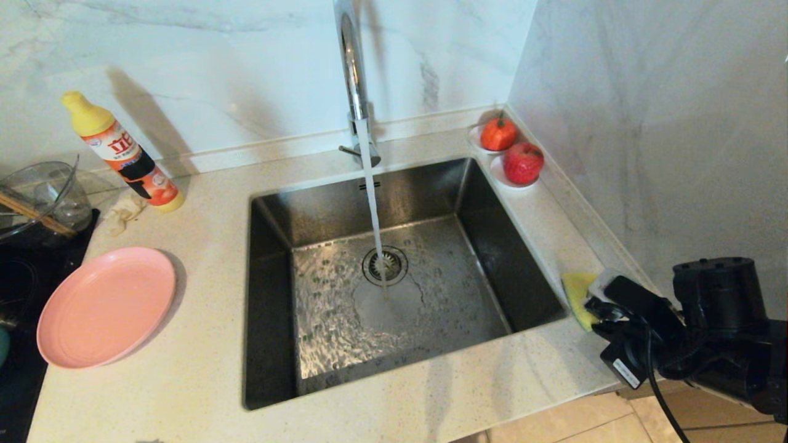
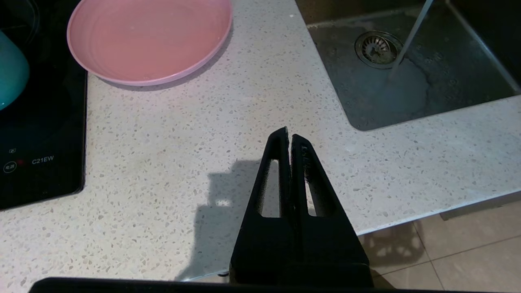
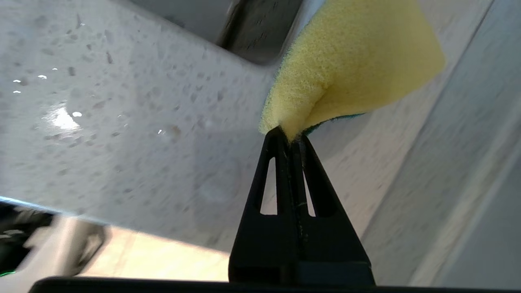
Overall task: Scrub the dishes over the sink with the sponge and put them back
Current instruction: Put down the sponge
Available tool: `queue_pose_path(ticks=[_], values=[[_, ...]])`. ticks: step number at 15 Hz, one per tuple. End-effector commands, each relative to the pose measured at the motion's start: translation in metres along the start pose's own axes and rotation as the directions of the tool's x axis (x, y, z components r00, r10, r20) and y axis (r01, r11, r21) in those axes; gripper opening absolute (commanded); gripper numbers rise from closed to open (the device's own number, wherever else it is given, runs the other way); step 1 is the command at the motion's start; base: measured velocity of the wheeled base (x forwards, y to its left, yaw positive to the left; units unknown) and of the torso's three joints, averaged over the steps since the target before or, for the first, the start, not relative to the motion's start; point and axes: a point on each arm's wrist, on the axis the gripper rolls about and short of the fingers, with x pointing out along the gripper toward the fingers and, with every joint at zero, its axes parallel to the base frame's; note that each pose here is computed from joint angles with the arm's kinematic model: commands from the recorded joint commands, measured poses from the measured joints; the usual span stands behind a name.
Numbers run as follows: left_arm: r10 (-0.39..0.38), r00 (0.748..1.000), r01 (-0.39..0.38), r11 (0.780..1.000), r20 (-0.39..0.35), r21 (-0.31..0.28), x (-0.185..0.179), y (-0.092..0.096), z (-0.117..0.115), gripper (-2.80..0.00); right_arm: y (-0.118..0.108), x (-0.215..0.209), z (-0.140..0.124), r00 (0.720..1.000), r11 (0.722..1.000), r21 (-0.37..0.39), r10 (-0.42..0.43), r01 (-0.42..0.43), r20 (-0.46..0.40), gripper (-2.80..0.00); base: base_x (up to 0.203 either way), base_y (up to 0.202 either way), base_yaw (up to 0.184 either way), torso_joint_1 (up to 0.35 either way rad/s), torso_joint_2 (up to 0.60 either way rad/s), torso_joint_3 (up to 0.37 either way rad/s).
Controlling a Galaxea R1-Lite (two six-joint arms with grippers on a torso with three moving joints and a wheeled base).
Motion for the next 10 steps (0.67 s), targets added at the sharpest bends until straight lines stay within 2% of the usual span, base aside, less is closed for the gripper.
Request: queue_pose_path(ticks=[1, 3, 10], values=[[-0.001, 1.000, 0.001, 1.000, 0.000, 0.000, 0.000, 0.000, 0.000, -2.80, 0.002, 0.005, -0.002, 1.000, 0.999, -0.049, -0.010, 0.011, 0.015, -2.80, 0.000, 0.000, 0.000, 0.000, 0.00, 0.000], [-0.001, 1.000, 0.001, 1.000, 0.000, 0.000, 0.000, 0.000, 0.000, -2.80, 0.001, 0.002, -0.002, 0.999, 0.995, -0.093, -0.020, 0.022, 0.027, -2.80, 0.000, 0.000, 0.000, 0.000, 0.00, 0.000], [0.001, 1.000, -0.001, 1.000, 0.000, 0.000, 0.000, 0.000, 0.000, -2.80, -0.007, 0.013, -0.007, 0.996, 0.990, -0.111, -0.081, 0.086, 0.046, -2.80, 0.000, 0.000, 0.000, 0.000, 0.00, 0.000]])
